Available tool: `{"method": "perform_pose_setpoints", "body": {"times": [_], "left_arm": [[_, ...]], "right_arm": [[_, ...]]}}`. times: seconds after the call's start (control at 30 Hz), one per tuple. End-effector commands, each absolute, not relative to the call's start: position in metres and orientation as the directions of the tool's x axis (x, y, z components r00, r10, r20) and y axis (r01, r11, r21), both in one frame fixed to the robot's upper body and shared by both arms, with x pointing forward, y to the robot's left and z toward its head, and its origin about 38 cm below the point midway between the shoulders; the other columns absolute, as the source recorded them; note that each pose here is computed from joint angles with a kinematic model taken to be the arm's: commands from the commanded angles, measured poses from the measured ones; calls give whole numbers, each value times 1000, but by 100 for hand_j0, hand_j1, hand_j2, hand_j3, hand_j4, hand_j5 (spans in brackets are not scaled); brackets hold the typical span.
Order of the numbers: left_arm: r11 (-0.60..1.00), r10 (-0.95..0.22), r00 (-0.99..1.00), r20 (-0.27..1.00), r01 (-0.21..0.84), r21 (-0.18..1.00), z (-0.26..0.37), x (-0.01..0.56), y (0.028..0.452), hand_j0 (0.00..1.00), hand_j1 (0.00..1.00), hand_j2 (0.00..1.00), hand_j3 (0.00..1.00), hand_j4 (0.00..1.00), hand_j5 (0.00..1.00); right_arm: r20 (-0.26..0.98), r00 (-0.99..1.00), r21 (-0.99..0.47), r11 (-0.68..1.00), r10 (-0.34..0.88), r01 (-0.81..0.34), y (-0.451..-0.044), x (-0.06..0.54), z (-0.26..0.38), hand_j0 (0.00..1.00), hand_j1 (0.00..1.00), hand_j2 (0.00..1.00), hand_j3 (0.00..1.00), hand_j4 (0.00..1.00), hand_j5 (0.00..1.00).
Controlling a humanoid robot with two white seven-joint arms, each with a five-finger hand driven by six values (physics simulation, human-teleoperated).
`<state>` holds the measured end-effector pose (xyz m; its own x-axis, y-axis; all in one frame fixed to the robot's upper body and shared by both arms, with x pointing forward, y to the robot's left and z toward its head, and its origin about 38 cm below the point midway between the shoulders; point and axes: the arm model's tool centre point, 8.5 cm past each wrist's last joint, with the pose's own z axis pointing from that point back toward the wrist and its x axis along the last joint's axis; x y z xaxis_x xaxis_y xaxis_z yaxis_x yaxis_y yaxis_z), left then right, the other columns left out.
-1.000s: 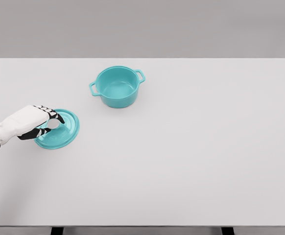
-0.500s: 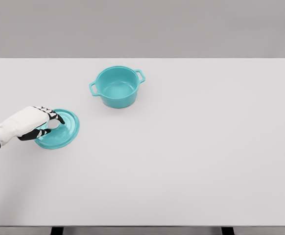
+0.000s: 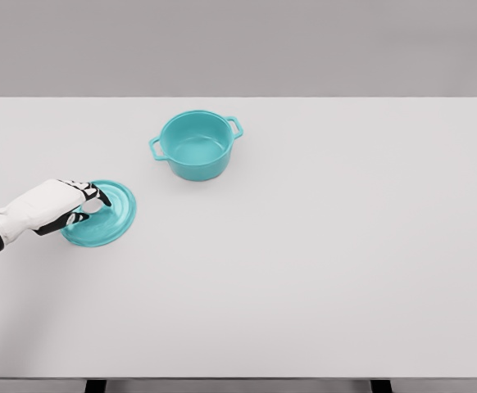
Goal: Cover the pot with left arm
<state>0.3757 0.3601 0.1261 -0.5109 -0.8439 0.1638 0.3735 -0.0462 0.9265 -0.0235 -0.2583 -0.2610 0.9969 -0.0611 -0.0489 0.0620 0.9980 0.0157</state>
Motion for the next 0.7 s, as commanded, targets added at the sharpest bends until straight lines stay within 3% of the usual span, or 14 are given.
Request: {"method": "perform_pose_setpoints", "body": {"times": [0.0, 0.67], "left_arm": [[-42, -844, -511, 166, 371, 928, 127, 376, 360, 52, 52, 52, 52, 52, 52], [-44, -829, -540, 143, 319, 947, 147, 377, 354, 51, 51, 51, 51, 51, 51]], "right_arm": [[-50, 997, 16, 998, -61, 62, -258, -24, -261, 100, 100, 100, 100, 100, 100], [-50, 997, 16, 998, -61, 62, -258, -24, -261, 100, 100, 100, 100, 100, 100]]}}
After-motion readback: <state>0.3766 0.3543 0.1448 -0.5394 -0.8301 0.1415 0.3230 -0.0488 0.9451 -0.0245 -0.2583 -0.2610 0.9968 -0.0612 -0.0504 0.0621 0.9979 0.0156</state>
